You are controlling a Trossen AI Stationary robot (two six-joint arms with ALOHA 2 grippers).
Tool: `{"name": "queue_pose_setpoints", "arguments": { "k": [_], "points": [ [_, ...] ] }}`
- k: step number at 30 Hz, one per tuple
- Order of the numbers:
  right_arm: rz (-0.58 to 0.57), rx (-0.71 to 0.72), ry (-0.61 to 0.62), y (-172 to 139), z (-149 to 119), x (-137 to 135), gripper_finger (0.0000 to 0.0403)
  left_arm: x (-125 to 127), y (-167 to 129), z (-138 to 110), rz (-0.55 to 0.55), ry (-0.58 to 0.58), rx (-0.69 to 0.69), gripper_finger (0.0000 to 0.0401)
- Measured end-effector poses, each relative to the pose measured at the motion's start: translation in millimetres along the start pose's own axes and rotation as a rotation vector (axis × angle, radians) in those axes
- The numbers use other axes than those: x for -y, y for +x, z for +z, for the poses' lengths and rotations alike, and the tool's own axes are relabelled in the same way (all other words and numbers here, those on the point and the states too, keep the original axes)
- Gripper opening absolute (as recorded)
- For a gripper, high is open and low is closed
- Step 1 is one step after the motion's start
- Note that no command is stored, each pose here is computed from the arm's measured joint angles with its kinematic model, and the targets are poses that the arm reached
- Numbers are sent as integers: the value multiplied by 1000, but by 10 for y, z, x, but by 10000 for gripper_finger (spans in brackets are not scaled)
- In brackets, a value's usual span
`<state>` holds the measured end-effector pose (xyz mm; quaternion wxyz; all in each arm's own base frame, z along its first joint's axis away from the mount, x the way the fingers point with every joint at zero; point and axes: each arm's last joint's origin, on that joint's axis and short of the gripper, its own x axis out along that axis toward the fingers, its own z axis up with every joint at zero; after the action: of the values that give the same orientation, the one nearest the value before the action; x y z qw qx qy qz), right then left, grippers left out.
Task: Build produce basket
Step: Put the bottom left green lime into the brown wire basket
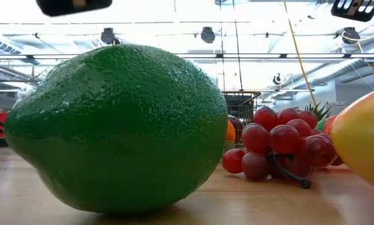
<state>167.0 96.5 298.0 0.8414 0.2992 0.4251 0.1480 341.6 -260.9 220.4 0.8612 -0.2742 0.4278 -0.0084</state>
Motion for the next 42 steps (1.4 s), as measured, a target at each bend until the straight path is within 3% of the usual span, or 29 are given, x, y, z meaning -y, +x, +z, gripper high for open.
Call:
{"name": "queue_pose_setpoints", "arguments": {
  "k": [6, 9, 15, 20, 24, 32, 42],
  "points": [
    [21, 16, -26, -72, -11, -6, 0, -88, 160, -19, 154, -76, 7, 367],
    [26, 21, -49, -99, -17, -7, 0, -131, 208, -47, 194, -79, -5, 395],
    [3, -3, -50, -140, -55, 24, 0, -164, 374, -121, 187, -45, -49, 393],
    [-7, -13, -47, -176, -78, 41, 0, -272, 471, -200, 270, -54, -94, 393],
    [-9, -15, -49, -182, -82, 45, 0, -268, 476, -145, 245, -44, -81, 393],
    [-11, -14, -69, -181, -81, 47, 0, -367, 488, -65, 299, -36, -70, 392],
    [-12, -14, -64, -181, -81, 47, 0, -388, 517, 50, 270, 77, -37, 392]
  ]
}}
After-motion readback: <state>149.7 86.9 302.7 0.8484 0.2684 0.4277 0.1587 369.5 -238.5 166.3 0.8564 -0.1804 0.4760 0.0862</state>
